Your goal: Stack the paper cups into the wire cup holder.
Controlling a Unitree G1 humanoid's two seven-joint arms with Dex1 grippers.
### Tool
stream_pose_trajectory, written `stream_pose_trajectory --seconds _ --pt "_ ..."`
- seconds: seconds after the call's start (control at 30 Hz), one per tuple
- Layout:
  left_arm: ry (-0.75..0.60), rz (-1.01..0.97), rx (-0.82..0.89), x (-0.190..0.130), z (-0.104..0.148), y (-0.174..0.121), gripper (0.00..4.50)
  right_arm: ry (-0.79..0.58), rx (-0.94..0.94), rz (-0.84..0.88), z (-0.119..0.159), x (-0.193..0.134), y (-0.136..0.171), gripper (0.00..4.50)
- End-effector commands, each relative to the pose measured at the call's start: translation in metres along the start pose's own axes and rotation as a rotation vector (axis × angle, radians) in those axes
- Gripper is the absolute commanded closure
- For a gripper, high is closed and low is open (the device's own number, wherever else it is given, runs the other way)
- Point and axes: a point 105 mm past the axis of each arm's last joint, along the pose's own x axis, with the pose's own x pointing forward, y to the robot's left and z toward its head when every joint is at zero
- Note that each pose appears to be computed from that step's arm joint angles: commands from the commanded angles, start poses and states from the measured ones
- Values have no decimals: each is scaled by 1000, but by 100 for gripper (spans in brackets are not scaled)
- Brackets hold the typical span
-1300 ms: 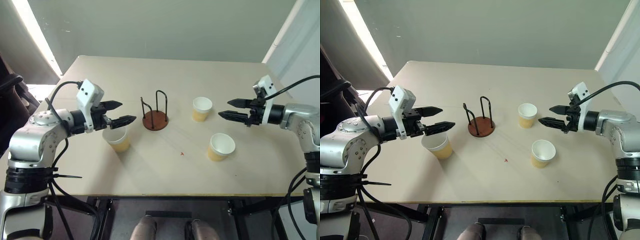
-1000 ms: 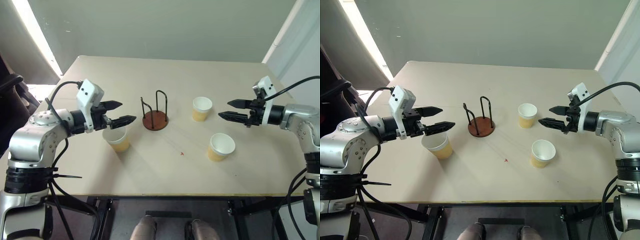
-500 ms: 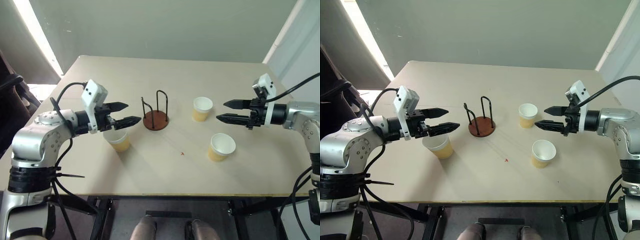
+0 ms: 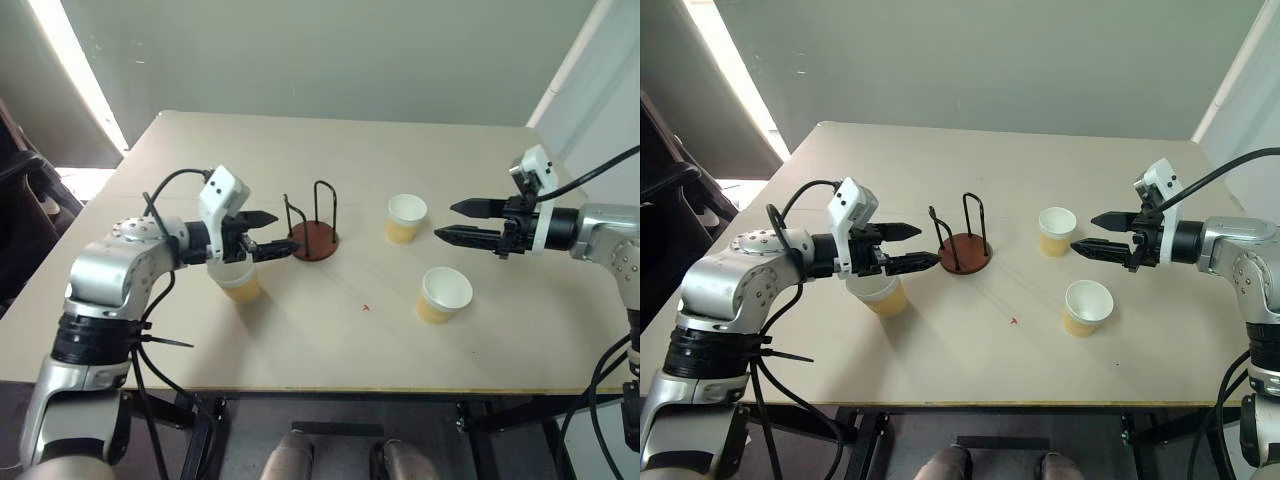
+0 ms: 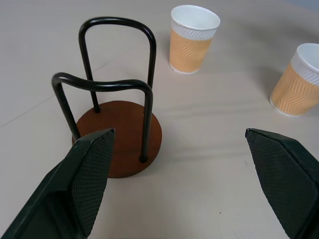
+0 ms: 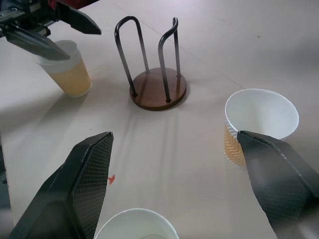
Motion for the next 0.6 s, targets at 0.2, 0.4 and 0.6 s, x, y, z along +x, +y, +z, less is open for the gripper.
stream_pose_trajectory --seconds 0.2,0.4,0.6 --pt "-20 18 68 13 14 11 0 -63 -88 124 31 -10 34 38" --pt "-13 -6 82 23 14 13 0 -63 -119 136 38 -9 41 38" --pt "-3 -54 73 39 9 9 0 -62 -120 121 40 -13 39 38"
